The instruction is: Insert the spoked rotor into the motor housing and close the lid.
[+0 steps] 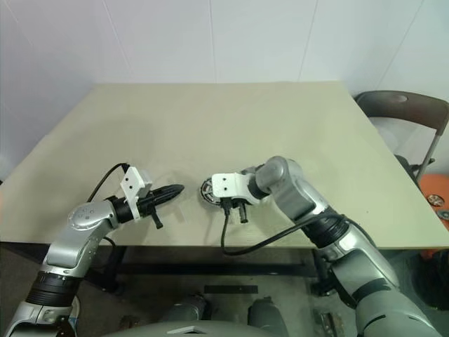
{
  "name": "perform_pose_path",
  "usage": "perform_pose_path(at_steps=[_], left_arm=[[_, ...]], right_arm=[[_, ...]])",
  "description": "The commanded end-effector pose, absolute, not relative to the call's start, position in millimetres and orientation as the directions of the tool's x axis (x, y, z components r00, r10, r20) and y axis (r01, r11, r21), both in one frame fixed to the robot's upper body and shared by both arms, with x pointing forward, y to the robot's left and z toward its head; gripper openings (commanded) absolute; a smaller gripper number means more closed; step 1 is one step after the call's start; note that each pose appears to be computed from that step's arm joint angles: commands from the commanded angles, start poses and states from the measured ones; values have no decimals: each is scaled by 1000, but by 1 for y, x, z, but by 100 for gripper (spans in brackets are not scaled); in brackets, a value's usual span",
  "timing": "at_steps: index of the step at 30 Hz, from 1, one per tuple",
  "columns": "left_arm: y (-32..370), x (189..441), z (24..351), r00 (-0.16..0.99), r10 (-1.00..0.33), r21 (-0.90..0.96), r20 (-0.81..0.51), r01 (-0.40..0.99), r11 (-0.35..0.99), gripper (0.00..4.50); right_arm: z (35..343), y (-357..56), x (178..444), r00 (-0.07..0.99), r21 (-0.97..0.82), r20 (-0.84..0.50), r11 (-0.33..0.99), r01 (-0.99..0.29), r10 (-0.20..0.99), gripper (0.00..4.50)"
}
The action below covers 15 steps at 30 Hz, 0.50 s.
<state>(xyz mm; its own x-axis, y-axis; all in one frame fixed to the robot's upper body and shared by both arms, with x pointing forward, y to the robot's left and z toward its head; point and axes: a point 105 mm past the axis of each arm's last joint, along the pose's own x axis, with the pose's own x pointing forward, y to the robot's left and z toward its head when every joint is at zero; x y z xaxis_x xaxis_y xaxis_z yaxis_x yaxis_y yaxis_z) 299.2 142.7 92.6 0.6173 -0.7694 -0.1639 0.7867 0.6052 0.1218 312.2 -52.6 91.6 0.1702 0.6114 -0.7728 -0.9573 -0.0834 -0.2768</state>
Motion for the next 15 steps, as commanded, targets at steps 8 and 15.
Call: perform_pose_path(at_steps=[8, 15], left_arm=[[145, 301, 97, 625, -768, 158, -141, 780, 606, 0], [145, 300, 97, 628, -765, 159, -140, 777, 609, 0]], right_arm=[[101, -46, 330, 292, -347, -736, 30, -937, 611, 4], [106, -48, 327, 265, -356, -734, -21, -934, 625, 97]])
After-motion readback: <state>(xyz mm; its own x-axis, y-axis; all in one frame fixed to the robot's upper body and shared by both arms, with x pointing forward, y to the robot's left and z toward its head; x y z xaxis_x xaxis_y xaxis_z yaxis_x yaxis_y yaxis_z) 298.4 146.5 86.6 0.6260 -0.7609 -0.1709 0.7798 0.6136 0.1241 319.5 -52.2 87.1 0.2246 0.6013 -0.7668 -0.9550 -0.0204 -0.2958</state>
